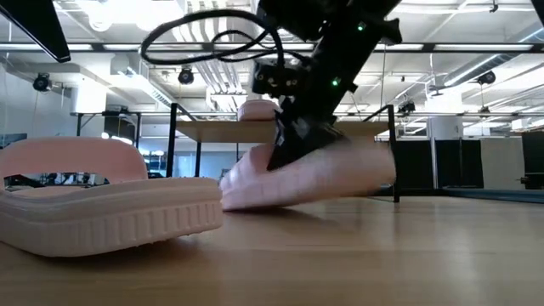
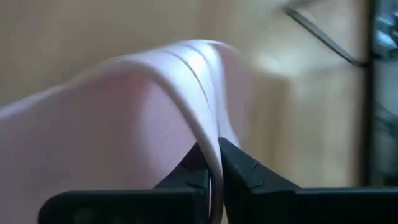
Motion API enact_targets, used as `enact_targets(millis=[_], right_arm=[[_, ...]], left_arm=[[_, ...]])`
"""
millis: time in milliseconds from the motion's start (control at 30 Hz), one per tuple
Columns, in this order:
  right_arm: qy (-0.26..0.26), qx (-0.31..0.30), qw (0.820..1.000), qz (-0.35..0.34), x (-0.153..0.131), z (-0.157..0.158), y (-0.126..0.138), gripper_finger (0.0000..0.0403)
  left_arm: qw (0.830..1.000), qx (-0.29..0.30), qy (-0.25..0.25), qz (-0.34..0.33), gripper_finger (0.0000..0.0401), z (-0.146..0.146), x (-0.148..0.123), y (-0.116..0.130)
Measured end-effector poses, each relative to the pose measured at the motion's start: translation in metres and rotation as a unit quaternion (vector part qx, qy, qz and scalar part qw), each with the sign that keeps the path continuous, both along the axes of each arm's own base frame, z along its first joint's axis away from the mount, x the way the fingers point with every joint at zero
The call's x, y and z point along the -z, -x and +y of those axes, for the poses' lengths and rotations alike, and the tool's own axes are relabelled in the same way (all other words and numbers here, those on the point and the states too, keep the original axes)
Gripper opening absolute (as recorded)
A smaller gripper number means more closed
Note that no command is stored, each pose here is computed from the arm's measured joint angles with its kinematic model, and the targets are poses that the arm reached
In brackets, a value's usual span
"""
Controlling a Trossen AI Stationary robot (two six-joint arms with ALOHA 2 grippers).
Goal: Pick and place slides into the shelf
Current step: Put the pink sandal under the shelf
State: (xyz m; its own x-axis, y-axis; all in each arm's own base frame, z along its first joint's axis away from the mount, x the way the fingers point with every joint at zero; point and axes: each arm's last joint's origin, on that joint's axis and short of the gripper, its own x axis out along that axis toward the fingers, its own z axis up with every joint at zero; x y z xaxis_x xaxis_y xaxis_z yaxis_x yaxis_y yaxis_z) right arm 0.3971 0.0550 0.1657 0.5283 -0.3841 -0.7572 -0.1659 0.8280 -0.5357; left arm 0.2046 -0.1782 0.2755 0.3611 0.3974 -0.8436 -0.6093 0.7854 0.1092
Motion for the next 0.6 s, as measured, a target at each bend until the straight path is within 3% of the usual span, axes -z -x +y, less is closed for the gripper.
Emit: enact_targets(millis=[167,300,467,600], right_arm=[[0.038,0.103,0.994,-0.025,-0.028,-0.008,0.018,0.0012],[0.077,0.195,0.978,-0.019,-0.042,-0.014,0.042,0.0012],[0.091,0.286,0.954,0.013,-0.048,-0.02,0.071,0.0012],[0.133,0.329,0.935,0.013,-0.041,-0.021,0.088,0.0012]], left_arm=[[1.0,-0.001,-0.018,-0.016,0.0109,0.002,0.0,-0.001],[0.999,-0.004,-0.028,-0.019,0.0109,0.004,0.002,-0.002],[0.999,-0.004,-0.044,-0.009,0.0109,0.007,0.004,-0.001],[0.998,-0.004,-0.064,-0.005,0.0109,0.011,0.006,0.0]])
